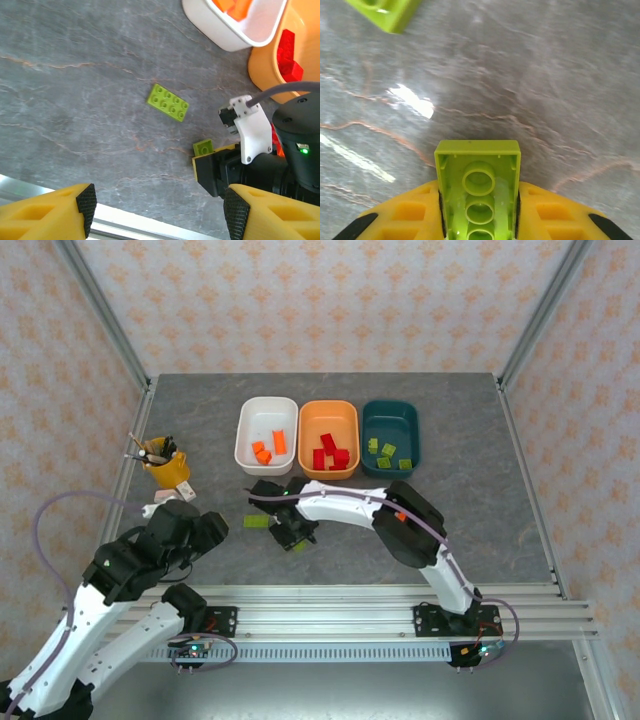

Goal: Sort the legos into containers by color

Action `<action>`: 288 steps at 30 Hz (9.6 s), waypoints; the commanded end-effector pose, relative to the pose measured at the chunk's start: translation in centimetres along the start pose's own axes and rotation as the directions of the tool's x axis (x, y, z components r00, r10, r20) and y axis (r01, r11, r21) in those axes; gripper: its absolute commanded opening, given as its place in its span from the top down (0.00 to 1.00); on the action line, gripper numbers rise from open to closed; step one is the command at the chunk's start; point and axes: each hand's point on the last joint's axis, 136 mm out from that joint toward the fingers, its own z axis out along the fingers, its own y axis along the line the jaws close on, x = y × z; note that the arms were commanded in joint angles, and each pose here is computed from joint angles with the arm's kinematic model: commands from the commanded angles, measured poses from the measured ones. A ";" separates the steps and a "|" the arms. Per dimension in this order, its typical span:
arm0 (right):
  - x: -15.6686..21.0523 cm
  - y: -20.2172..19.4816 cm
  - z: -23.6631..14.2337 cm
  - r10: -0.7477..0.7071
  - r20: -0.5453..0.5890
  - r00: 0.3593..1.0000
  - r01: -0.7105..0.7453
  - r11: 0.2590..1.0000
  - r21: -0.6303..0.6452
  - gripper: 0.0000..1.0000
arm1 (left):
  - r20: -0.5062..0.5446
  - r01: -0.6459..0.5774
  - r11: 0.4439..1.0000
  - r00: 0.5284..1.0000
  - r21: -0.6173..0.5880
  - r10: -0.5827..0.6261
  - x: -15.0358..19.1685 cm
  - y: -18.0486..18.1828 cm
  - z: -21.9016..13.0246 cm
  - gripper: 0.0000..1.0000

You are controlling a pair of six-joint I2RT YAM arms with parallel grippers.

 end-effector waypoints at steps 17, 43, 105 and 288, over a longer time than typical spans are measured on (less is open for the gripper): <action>-1.1 -30.6 -13.8 0.619 0.299 0.726 -0.683 0.700 0.209 0.72 | -0.084 -0.165 0.947 0.977 0.274 0.195 -2.0 -15.5 4.1 0.28; -3.1 -36.5 -11.5 0.688 0.272 0.672 -0.737 0.592 0.324 0.36 | -0.104 -0.255 0.926 0.950 0.279 0.293 -2.1 -21.1 7.0 0.28; 15.4 -17.7 -22.0 0.726 0.401 0.559 -0.577 0.688 -0.440 0.19 | -0.236 -0.336 0.920 0.928 -0.202 0.287 8.7 -21.8 24.2 0.41; -8.8 -0.3 2.6 -0.179 0.049 0.983 0.167 0.969 0.183 0.68 | 0.174 0.072 0.994 0.983 -0.088 -0.056 -3.6 1.8 -4.2 0.29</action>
